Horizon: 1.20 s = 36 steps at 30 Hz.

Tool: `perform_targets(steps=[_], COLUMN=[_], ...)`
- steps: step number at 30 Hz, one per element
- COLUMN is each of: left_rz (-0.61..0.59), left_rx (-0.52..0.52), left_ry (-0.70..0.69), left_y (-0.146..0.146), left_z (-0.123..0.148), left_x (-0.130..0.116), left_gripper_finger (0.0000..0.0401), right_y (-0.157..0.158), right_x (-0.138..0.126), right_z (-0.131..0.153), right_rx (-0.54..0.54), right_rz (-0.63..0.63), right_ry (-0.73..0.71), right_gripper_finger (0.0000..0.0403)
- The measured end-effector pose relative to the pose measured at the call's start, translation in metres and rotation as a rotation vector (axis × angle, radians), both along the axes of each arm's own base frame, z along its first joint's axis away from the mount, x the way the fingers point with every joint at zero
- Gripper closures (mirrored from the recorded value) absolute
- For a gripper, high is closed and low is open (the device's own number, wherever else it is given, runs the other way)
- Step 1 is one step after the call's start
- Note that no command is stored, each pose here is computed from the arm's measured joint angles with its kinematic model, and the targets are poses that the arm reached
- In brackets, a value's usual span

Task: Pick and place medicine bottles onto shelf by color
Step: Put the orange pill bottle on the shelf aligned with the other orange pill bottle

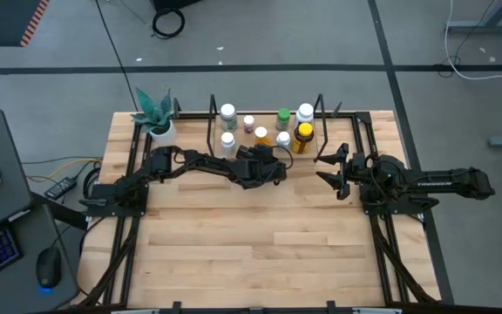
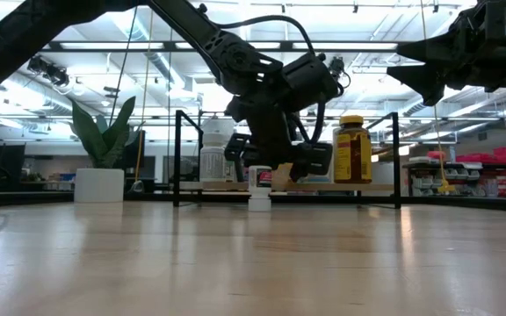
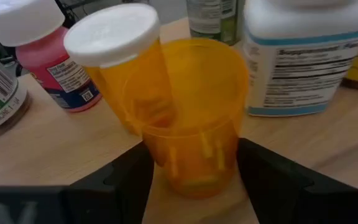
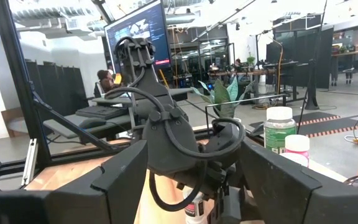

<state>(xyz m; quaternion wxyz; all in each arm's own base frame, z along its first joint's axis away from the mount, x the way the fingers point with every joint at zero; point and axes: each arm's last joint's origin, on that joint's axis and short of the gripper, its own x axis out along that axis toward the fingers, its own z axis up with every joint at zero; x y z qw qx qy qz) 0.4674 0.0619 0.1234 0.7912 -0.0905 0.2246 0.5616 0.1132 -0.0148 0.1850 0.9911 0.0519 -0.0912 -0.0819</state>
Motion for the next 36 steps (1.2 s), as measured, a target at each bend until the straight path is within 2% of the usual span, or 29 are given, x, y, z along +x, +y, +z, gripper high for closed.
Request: perform_targets(steps=[7,19,27,32,36], left_rz=[0.005,-0.022,-0.002,-0.017,-0.078], left_rx=[0.009,0.049,0.042,0.046,0.065], left_ry=[0.004,0.009,0.013,0.021,0.087], left_y=[-0.001,-0.028,-0.034,-0.043,-0.057], left_z=[0.001,0.002,0.002,0.024,0.050], left_x=[0.000,0.001,-0.003,-0.009,-0.018], left_gripper_finger=[0.0163,0.0138,0.0131,0.0142,0.0159], right_y=[0.000,0.000,0.000,0.000,0.000], right_x=[0.000,0.000,0.000,0.000,0.000], right_z=[0.000,0.000,0.000,0.000,0.000], right_rx=[0.000,0.000,0.000,0.000,0.000], right_rz=[0.000,0.000,0.000,0.000,0.000], right_ry=[0.000,0.000,0.000,0.000,0.000], right_gripper_finger=[0.0138,0.0138,0.0138,0.0138,0.0138])
